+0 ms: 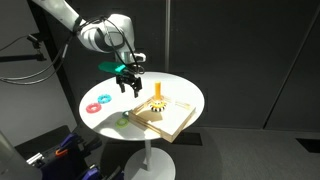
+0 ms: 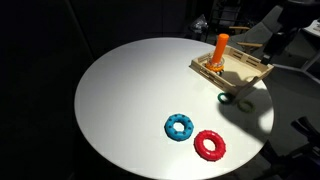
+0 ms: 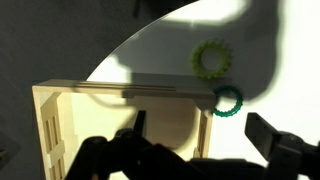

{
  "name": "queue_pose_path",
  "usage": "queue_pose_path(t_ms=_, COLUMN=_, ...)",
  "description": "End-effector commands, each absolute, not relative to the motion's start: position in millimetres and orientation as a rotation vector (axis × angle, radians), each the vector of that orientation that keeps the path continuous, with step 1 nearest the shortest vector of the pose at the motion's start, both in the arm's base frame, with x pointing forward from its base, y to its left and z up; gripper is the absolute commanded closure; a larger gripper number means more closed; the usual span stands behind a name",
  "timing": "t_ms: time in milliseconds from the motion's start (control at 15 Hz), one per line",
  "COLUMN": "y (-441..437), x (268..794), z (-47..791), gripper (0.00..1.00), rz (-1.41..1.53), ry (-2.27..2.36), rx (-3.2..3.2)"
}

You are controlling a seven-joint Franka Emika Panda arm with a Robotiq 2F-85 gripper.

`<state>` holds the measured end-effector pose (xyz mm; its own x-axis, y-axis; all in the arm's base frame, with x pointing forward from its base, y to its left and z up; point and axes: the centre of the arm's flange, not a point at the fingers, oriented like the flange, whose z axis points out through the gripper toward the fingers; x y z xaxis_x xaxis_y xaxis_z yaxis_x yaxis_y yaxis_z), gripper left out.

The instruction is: Remove the green ring from the orange rod and put it on the table outside the crate

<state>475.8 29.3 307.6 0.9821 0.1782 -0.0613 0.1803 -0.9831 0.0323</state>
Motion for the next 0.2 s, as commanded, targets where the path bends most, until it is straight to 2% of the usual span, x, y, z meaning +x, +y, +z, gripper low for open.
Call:
queue_pose_path(t_ms=0, y=28.9, x=476.0, z=309.1, gripper=0.0, rz=-0.088, ry=0.278, rx=3.09)
queue_pose_path(t_ms=133, y=28.0, x=476.1, z=309.6, gripper=0.0, rz=-0.087, ry=0.275, rx=3.09)
